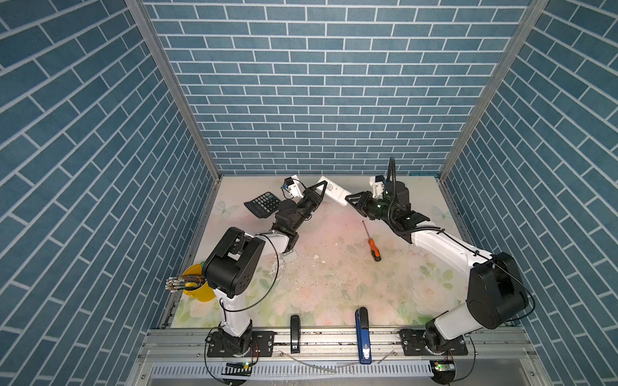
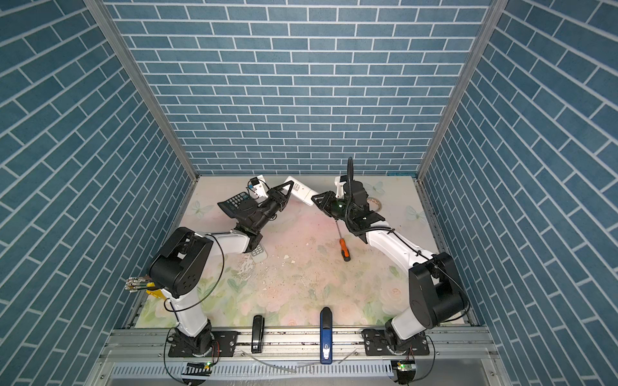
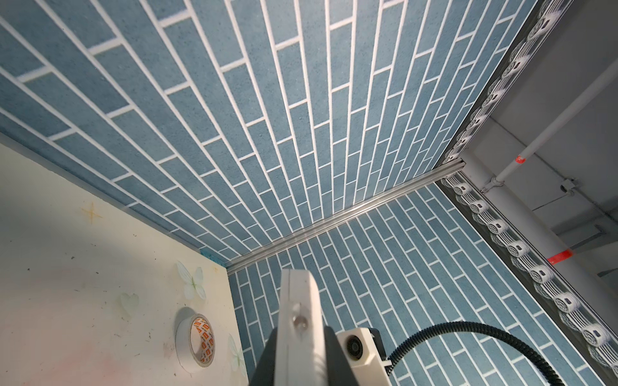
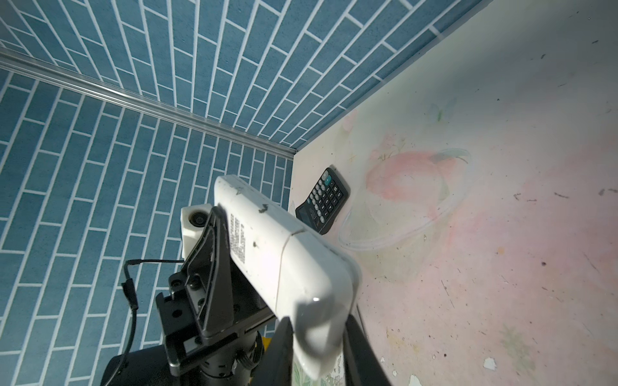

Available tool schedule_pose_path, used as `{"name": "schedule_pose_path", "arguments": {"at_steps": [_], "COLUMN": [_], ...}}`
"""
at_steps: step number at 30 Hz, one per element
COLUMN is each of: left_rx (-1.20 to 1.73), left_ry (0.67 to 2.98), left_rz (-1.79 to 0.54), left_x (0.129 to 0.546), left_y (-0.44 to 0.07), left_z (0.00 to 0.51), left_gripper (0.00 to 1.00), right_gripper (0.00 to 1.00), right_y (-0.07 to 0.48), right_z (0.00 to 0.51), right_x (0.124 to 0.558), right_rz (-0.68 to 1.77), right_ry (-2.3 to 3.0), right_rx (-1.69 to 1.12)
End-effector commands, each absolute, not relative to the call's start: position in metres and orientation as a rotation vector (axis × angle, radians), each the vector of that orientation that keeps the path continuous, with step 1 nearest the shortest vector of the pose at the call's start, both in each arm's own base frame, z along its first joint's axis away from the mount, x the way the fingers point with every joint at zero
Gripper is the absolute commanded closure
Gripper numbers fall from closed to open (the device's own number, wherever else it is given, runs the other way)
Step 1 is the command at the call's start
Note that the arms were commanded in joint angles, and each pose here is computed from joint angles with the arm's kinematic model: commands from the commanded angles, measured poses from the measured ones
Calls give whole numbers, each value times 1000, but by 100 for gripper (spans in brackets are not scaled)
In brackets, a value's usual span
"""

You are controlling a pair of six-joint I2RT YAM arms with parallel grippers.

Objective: Unload the batteries from the remote control

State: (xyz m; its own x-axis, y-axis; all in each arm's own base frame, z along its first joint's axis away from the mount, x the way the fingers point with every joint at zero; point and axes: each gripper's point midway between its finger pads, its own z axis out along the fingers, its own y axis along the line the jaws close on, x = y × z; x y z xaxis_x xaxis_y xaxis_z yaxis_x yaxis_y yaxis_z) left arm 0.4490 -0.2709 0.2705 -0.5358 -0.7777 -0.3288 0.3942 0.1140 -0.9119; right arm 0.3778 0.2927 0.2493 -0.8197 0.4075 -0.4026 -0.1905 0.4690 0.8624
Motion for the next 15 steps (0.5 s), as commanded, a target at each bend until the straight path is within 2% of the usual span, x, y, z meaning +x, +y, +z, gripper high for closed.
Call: {"name": "schedule_pose_path", "arguments": {"at_steps": [1,15], "left_rx": [-373,-388], "left_ry": [1469,1445], "left_rz": [-1581,-1598], "left_x": [452,451], "left_y": [-273,-271], "left_z": [263,264], "left_gripper": [100,100], "right_gripper": [72,72], "right_y": [295,297], "right_z": [279,285], "right_x": [369,368], "right_rz": [1408,1437], "right_ry": [2073,2056], "right_rx": [96,88]}}
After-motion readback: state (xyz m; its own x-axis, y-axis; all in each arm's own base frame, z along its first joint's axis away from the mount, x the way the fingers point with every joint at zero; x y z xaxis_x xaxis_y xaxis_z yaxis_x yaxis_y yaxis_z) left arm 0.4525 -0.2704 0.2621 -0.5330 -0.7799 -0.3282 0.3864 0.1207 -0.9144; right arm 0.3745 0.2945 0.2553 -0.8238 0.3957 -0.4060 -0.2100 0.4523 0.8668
